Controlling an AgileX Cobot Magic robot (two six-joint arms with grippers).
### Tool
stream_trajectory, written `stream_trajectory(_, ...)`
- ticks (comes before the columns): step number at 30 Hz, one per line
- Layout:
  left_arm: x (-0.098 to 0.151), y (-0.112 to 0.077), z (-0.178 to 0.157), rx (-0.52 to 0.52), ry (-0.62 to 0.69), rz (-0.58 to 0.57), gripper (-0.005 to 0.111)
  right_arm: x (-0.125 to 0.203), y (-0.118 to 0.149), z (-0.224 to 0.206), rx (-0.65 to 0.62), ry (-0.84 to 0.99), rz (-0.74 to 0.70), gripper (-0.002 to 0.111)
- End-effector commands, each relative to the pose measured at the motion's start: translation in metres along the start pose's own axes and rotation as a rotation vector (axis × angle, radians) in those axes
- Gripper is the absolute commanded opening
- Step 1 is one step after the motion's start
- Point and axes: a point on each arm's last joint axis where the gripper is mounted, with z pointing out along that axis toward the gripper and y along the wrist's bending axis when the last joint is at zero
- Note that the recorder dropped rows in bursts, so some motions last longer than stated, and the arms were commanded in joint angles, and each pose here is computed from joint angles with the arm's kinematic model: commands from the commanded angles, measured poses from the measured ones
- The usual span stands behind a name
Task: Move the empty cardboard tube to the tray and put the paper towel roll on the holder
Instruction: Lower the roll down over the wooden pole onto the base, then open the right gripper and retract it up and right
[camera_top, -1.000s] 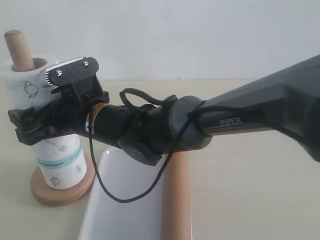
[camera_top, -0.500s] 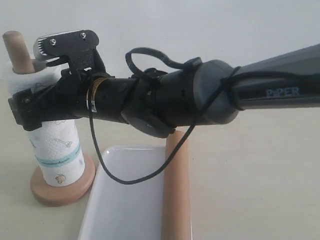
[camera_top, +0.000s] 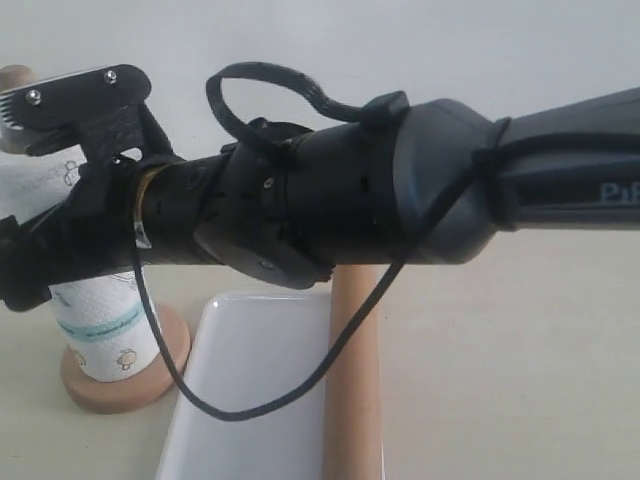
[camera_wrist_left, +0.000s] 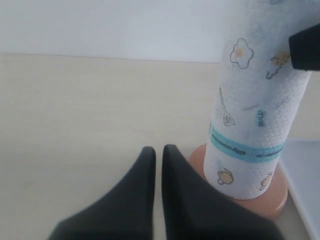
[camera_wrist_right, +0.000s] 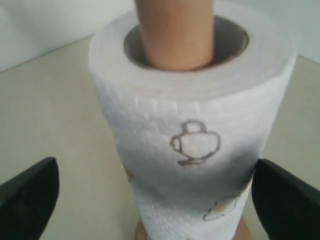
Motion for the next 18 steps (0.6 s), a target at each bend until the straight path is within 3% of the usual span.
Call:
stream_trajectory(1, 0.001, 0.0, 0.0, 0.005, -0.001, -0.007, 0.004, 0.004, 0.008, -0.004, 0.023, 0.068, -0.011, 0.097)
stream_trajectory(13, 0.001, 0.0, 0.0, 0.005, -0.001, -0.007, 0.004, -0.021, 0.001, -0.05, 0.149, 0.158, -0.037, 0.097)
stream_trajectory(18, 0.001, 0.0, 0.0, 0.005, -0.001, -0.007, 0.004, -0.032, -0.013, -0.079, 0.274, 0.212, -0.077, 0.097)
